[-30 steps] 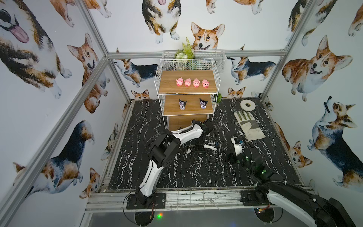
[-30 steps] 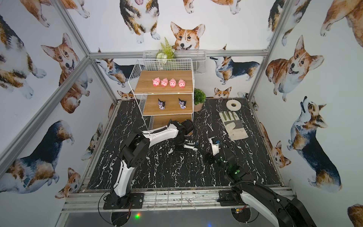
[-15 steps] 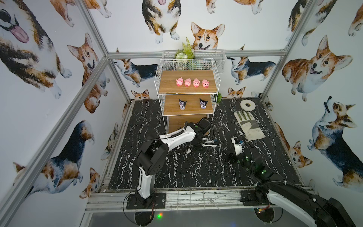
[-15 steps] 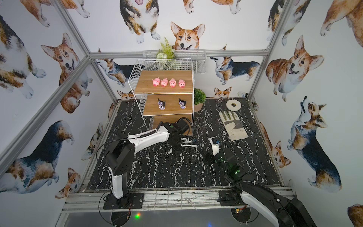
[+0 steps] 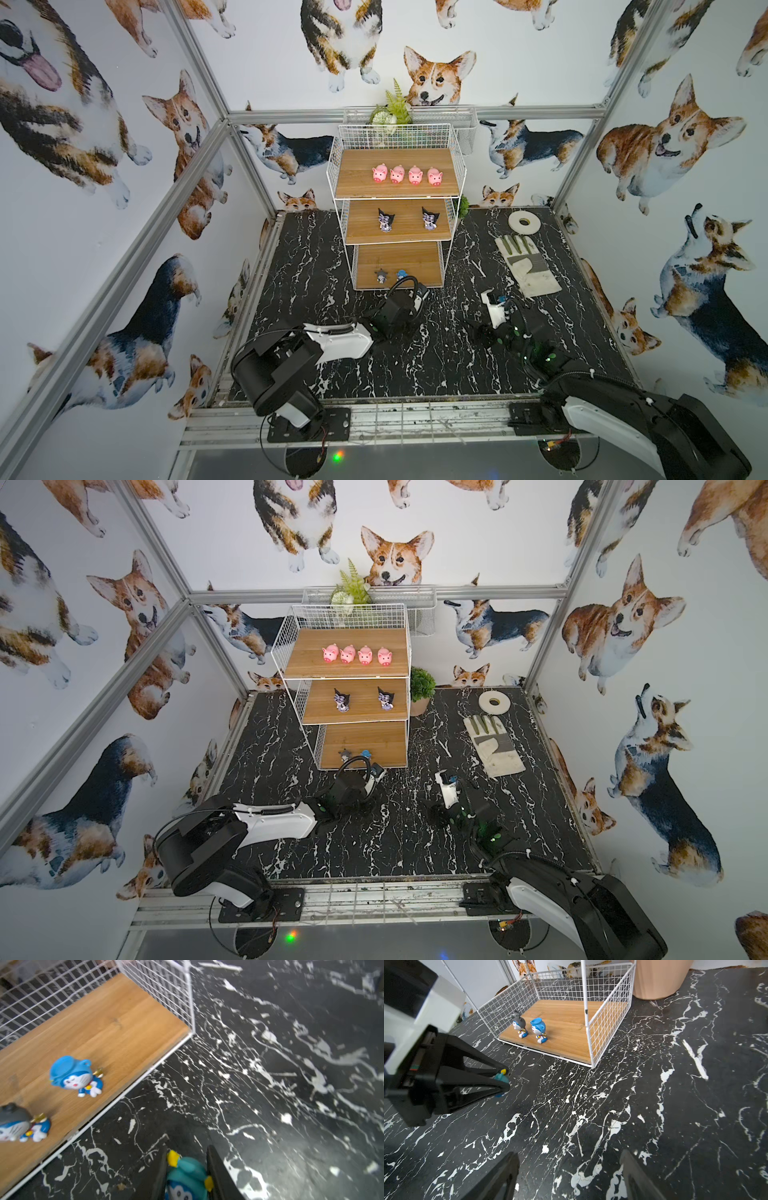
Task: Organize plastic toys on shelves
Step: Adjust the plastic toy at the center of the board.
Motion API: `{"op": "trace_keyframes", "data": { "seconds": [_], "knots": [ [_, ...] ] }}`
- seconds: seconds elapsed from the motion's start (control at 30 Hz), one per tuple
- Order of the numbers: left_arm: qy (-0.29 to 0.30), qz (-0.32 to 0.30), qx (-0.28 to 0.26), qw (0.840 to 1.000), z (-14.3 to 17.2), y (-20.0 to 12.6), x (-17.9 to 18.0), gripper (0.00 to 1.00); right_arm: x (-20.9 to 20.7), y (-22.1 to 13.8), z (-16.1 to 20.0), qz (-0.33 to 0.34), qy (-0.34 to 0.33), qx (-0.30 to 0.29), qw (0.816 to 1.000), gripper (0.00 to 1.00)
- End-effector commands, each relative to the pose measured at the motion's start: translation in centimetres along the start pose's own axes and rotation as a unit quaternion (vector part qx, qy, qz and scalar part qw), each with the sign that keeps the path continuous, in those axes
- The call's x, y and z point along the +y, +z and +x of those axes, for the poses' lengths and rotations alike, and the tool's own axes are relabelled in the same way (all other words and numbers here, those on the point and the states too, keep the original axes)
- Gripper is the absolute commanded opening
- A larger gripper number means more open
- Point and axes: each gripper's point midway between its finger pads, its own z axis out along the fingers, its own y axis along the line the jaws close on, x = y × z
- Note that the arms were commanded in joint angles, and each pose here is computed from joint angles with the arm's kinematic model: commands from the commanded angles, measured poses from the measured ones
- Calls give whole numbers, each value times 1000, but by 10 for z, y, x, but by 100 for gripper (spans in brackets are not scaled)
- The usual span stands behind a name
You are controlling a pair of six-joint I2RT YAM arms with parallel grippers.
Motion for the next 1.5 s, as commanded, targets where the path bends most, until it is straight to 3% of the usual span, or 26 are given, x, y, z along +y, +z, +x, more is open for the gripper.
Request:
{"op": "trace_keyframes", "data": {
  "seconds": [0.0,0.2,0.77,0.97,1.1,1.37,1.47],
  "knots": [
    [-103,13,-194,975,-70,-13,-3,23,10,2,-14,-24,-8,-23,999,82],
    [-115,44,-245,962,-55,-3,-15,24,9,4,-11,-24,-8,-14,1000,82],
    [-100,69,-177,977,-6,26,-34,28,9,5,-10,-23,-13,-12,1000,82],
    [-102,70,-175,977,-5,24,-36,37,8,4,-10,-19,-15,-13,1000,82],
    [-104,68,-176,977,-4,21,-35,49,7,5,-10,-17,-15,-13,1000,82],
    [-89,64,-182,977,-8,15,-34,57,7,6,-10,-18,-15,-11,1000,82],
    [-72,66,-189,977,-12,8,-34,67,7,7,-8,-18,-15,-8,1000,82]
  ]
}}
